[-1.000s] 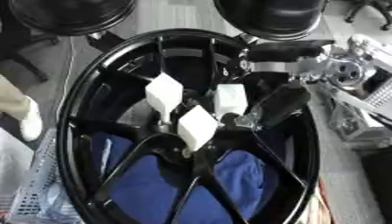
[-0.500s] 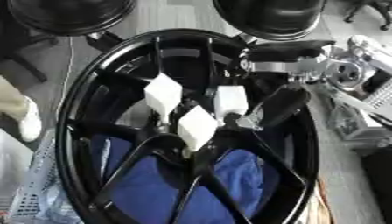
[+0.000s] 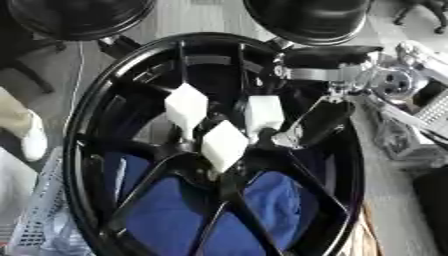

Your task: Pull the pin out of the wheel hub.

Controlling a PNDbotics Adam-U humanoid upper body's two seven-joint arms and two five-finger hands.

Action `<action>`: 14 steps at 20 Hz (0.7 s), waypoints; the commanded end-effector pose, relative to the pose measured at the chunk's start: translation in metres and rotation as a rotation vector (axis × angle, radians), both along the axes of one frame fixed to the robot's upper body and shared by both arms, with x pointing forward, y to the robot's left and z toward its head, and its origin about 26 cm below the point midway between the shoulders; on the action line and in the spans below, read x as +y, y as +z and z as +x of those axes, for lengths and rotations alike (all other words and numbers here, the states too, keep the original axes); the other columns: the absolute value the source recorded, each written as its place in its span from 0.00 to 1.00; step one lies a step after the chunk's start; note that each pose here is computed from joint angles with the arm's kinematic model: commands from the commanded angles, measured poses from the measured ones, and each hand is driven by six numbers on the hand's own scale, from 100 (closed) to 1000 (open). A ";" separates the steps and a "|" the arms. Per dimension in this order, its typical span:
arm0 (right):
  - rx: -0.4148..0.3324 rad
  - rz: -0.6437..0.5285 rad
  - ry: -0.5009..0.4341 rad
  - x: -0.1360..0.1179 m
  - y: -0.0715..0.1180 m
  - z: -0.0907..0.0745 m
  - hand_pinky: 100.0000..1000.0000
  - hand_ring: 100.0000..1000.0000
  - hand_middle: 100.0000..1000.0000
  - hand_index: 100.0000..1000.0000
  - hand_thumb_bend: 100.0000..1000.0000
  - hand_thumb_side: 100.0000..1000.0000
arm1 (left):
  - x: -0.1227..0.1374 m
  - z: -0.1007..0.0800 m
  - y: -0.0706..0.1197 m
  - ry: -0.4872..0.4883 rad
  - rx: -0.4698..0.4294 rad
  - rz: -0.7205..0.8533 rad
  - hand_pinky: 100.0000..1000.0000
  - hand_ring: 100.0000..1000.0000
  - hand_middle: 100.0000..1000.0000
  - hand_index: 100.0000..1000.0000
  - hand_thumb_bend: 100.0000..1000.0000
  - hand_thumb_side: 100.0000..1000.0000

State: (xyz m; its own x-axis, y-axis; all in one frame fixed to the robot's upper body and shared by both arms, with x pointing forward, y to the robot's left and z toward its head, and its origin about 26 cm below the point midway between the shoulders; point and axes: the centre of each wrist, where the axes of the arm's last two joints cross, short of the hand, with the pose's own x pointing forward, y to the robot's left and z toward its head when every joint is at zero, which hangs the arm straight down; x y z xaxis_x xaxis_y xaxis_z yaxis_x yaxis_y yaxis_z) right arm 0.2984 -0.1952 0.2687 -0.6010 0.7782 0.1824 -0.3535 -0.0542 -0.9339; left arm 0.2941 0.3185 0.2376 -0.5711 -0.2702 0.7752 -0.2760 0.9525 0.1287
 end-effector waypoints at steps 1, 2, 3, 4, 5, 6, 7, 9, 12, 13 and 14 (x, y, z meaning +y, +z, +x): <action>-0.041 0.036 -0.010 -0.002 0.012 -0.002 0.75 0.66 0.33 0.52 0.00 0.00 | 0.001 -0.003 0.008 0.002 -0.026 0.018 0.75 0.74 0.76 0.71 0.15 0.85; -0.047 0.048 -0.010 -0.002 0.014 -0.002 0.75 0.66 0.33 0.51 0.00 0.00 | 0.001 -0.003 0.008 0.002 -0.026 0.018 0.75 0.74 0.76 0.71 0.15 0.85; -0.053 0.061 -0.010 -0.002 0.017 -0.002 0.74 0.65 0.31 0.50 0.00 0.00 | 0.001 -0.003 0.008 0.003 -0.026 0.019 0.75 0.74 0.76 0.71 0.15 0.85; -0.062 0.074 -0.009 -0.002 0.020 -0.002 0.74 0.64 0.31 0.49 0.00 0.00 | 0.002 -0.003 0.008 0.003 -0.025 0.019 0.75 0.74 0.76 0.71 0.15 0.85; -0.075 0.089 -0.008 -0.003 0.024 -0.002 0.73 0.62 0.28 0.47 0.00 0.00 | 0.002 -0.004 0.008 0.005 -0.024 0.019 0.75 0.74 0.76 0.71 0.15 0.85; -0.088 0.103 -0.006 -0.003 0.028 -0.002 0.73 0.62 0.28 0.46 0.00 0.00 | 0.002 -0.004 0.008 0.006 -0.024 0.019 0.75 0.74 0.76 0.71 0.15 0.85; -0.100 0.116 -0.006 -0.003 0.032 -0.002 0.72 0.61 0.26 0.45 0.00 0.00 | 0.002 -0.004 0.008 0.006 -0.024 0.020 0.75 0.74 0.76 0.71 0.15 0.84; -0.117 0.140 -0.007 -0.005 0.038 -0.002 0.72 0.61 0.26 0.44 0.00 0.00 | 0.002 -0.004 0.008 0.006 -0.024 0.021 0.75 0.74 0.76 0.71 0.15 0.84; -0.135 0.170 -0.003 -0.008 0.049 -0.003 0.72 0.60 0.25 0.44 0.00 0.00 | 0.003 -0.004 0.009 0.008 -0.025 0.022 0.75 0.74 0.76 0.71 0.15 0.84; -0.149 0.181 -0.003 -0.011 0.054 -0.004 0.72 0.60 0.25 0.44 0.00 0.00 | 0.003 -0.004 0.009 0.009 -0.025 0.023 0.75 0.74 0.76 0.71 0.15 0.84; -0.170 0.194 -0.006 -0.015 0.061 -0.004 0.72 0.60 0.25 0.44 0.00 0.00 | 0.003 -0.004 0.009 0.009 -0.026 0.024 0.75 0.74 0.76 0.71 0.15 0.84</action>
